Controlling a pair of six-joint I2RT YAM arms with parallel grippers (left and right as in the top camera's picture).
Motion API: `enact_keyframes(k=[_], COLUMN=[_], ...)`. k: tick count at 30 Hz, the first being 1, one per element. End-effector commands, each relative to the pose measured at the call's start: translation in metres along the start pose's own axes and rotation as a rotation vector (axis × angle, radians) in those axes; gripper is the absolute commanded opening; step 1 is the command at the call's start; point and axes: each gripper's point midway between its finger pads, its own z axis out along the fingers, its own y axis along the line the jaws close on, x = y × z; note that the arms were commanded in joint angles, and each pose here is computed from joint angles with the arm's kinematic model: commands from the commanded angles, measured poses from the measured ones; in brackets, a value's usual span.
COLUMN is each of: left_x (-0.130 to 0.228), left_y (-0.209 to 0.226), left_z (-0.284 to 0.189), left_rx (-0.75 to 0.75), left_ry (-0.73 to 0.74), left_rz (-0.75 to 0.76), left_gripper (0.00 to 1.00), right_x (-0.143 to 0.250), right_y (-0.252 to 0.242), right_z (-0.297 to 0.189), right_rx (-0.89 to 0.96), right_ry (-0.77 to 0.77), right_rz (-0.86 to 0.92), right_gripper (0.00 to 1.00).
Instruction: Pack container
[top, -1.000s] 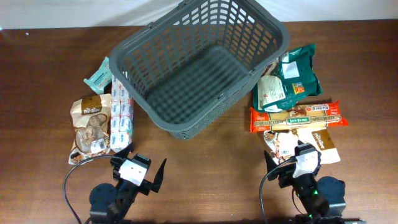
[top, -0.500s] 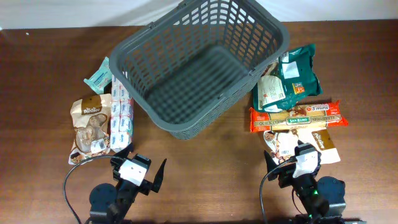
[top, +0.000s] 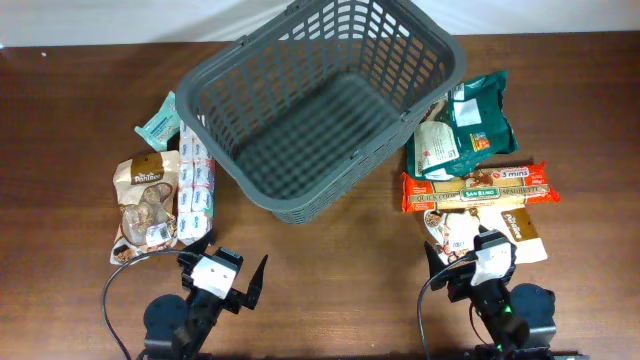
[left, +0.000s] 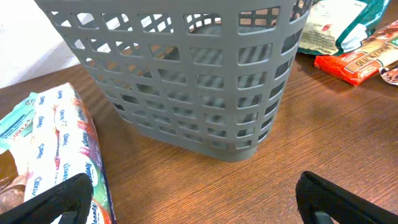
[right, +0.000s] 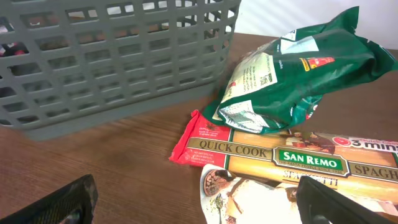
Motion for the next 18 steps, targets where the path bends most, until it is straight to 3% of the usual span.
enact_keyframes(k=[1,12,16,18], left_x=[0.0,0.0,0.0,0.0], left_y=[-0.001,-0.001,-0.001,-0.001], left_z=[0.0,0.0,0.0,0.0], left_rx=[0.005,0.005,0.005,0.005], left_ry=[-0.006,-0.007,-0.006,-0.007], left_rz=[0.012,0.012,0.012,0.012], left_gripper=[0.99,0.99,0.99,0.99], right_x=[0.001,0.0,0.001,0.0], right_y=[0.002,0.006,0.014,0.022], right_z=[0.001,0.0,0.0,-0.001], right_rx=[-0.007,-0.031,-0.078,-0.124], right_ry=[-0.007,-0.007,0.023,0.048], right_rz=[-0.003,0.063,0.7,0.898], right_gripper=[0.99,0.99,0.99,0.99])
